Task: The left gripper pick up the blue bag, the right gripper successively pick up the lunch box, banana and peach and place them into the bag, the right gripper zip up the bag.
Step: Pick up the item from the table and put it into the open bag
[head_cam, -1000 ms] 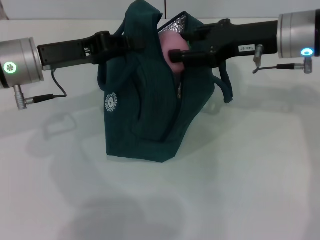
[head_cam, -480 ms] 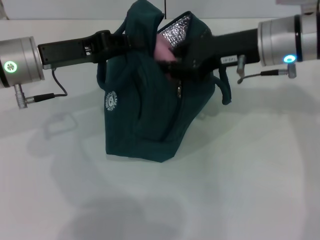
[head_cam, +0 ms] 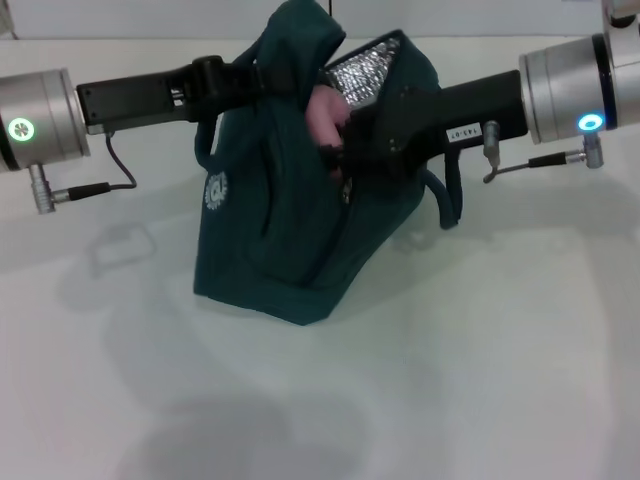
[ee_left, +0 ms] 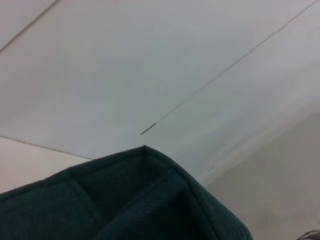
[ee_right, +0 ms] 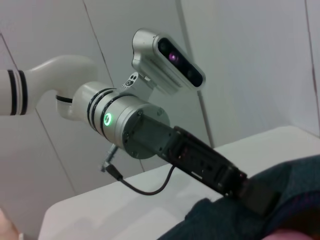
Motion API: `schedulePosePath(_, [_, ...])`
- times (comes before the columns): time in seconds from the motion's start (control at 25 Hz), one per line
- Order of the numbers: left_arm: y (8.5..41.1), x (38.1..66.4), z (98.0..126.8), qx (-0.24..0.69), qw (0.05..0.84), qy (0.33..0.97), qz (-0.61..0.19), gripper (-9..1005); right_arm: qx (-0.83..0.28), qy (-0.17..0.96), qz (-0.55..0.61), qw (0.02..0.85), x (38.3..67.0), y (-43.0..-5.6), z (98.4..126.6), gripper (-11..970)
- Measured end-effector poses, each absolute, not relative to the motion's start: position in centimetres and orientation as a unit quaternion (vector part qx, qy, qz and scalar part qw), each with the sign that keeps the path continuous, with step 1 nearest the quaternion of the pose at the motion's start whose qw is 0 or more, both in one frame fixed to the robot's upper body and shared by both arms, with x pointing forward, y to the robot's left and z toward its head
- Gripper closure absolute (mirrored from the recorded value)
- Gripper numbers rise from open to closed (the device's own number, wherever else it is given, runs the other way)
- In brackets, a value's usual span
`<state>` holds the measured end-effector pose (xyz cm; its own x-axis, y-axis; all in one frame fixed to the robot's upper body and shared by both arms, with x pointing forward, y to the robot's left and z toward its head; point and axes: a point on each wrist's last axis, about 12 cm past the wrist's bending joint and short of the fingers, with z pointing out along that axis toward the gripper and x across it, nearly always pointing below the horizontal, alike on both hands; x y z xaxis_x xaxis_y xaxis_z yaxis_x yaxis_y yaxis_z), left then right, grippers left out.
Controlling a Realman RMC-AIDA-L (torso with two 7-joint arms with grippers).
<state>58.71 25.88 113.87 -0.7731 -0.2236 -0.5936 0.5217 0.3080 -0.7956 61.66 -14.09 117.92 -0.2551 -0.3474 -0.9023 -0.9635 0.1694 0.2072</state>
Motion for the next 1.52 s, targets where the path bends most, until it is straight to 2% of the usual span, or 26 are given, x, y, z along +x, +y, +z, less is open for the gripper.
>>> schedulePosePath(0.32, [26.3, 58.6, 114.3, 0.095, 0.321, 0.733, -0.593, 953, -0.483, 0.696, 0.402, 0.346, 61.8, -14.2, 117.0, 688])
schedulePosePath(0.88, [26.2, 58.2, 114.4, 0.095, 0.307, 0.726, -0.607, 953, -0.49, 0.66, 0.408, 0.397, 61.8, -13.8, 117.7, 681])
schedulePosePath(1.16, [26.2, 58.2, 114.3, 0.095, 0.306, 0.726, -0.608, 953, -0.52, 0.642, 0.422, 0.373, 61.1, -13.2, 117.7, 678])
schedulePosePath(1.36, [26.2, 58.1, 114.3, 0.094, 0.301, 0.727, -0.609, 953, -0.491, 0.656, 0.388, 0.421, 61.6, -15.0, 117.6, 675])
schedulePosePath(1.52, [26.0, 58.2, 114.4, 0.095, 0.301, 0.727, -0.61, 953, -0.51, 0.645, 0.391, 0.415, 61.2, -14.4, 117.6, 673])
